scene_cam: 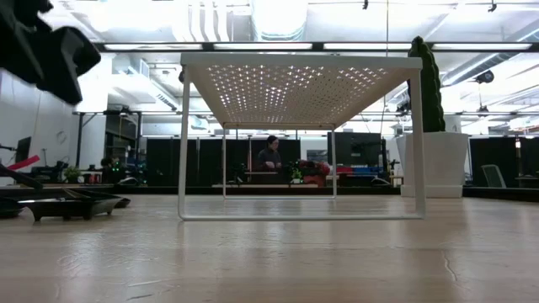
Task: Pick & Place Mini shaped plates
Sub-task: Stack the black square plate on top of the black square plate on the shelf
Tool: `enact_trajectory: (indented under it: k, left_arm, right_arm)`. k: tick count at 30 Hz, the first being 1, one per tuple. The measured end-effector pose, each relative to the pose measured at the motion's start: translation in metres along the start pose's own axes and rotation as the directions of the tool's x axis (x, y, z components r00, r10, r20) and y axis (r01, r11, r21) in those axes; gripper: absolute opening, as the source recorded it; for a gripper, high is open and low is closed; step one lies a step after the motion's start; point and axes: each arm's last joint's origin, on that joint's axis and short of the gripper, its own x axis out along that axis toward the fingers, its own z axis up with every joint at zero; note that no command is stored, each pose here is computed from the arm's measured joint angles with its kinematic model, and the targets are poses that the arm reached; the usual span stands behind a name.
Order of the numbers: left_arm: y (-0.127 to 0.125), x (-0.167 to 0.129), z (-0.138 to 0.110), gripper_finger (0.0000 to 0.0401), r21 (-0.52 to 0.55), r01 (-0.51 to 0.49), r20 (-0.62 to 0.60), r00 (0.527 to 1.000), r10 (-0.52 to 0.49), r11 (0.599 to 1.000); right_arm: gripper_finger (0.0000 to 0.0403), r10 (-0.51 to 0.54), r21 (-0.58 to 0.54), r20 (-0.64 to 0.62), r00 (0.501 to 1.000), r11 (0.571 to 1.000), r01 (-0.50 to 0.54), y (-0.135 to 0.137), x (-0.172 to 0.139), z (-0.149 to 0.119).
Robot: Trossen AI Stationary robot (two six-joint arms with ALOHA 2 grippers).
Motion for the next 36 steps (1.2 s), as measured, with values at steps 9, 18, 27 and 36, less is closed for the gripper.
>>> enact_trajectory:
  k: [9,18,27,36]
  left_arm:
    - [-0.007,0.04,-0.019,0.0188,0.084,-0.11,-0.124,0.985,0.12,0.99]
    - [-0.013,0.064,-0.025,0.0188,0.149,-0.212,-0.164,0.958,0.235,0.966]
    - [-0.013,0.076,-0.033,0.0188,0.183,-0.253,-0.209,0.934,0.289,0.95]
    - [-0.012,0.074,-0.031,0.0148,0.193,-0.277,-0.207,0.926,0.315,0.941]
  right_arm:
    - [0.0008,-0.017,-0.004,0.012,1.0,1.0,0.017,0.001,0.001,0.001]
    - [0.0008,-0.012,0.01,0.03,0.999,1.0,0.012,0.001,0.001,0.003]
    - [0.0008,-0.012,0.011,0.032,0.999,1.0,0.011,0.001,0.001,0.003]
    - [0.0008,-0.011,0.012,0.032,0.999,1.0,0.01,0.001,0.001,0.003]
